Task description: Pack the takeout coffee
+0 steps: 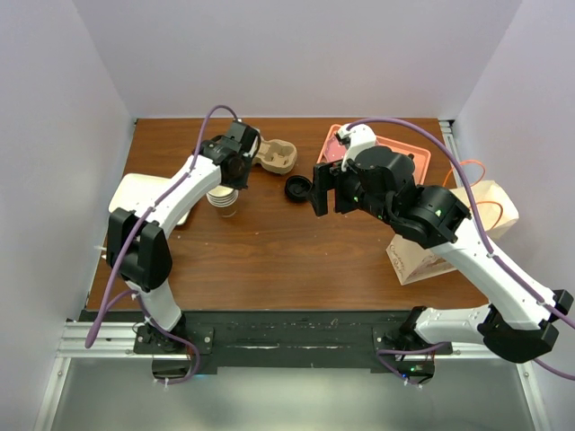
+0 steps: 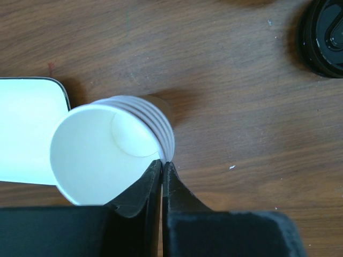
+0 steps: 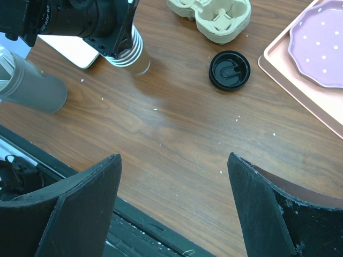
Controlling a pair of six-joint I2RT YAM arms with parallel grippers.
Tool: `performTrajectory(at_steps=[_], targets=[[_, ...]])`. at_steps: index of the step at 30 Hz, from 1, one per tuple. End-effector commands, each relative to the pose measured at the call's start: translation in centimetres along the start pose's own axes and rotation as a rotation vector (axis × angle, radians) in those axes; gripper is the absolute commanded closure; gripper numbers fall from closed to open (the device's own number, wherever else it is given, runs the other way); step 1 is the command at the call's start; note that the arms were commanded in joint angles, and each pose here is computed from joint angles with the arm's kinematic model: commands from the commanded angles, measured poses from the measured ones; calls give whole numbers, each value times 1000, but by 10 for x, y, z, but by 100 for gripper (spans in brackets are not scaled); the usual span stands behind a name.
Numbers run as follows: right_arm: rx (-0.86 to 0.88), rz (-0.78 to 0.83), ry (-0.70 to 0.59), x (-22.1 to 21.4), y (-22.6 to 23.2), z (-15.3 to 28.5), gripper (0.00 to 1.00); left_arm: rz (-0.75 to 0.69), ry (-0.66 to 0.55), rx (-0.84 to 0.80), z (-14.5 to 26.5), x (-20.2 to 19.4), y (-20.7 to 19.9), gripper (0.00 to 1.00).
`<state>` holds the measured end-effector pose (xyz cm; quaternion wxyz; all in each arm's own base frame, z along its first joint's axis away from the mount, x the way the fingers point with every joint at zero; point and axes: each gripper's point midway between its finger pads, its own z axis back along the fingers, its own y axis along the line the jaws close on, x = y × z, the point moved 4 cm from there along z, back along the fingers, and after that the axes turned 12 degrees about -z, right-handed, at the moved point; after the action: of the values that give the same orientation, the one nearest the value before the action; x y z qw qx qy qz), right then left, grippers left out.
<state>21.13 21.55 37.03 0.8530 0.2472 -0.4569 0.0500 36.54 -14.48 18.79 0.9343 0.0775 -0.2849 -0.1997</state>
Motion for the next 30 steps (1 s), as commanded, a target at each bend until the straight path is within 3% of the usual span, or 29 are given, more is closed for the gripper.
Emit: performTrajectory(at_steps=[1,10,13,16,30], targets=[[10,-38,-65,13,4,4,16,-21,-45,8,8,11,7,99],[8,-56,-58,10,3,4,16,-13,-1,43,20,10,14,100],[8,-60,-55,10,3,4,15,0,-7,37,26,10,14,86],[5,-63,-51,9,3,4,15,-4,-1,15,25,6,11,100],[9,-55,-43,11,4,6,15,-120,22,252,40,15,17,100]])
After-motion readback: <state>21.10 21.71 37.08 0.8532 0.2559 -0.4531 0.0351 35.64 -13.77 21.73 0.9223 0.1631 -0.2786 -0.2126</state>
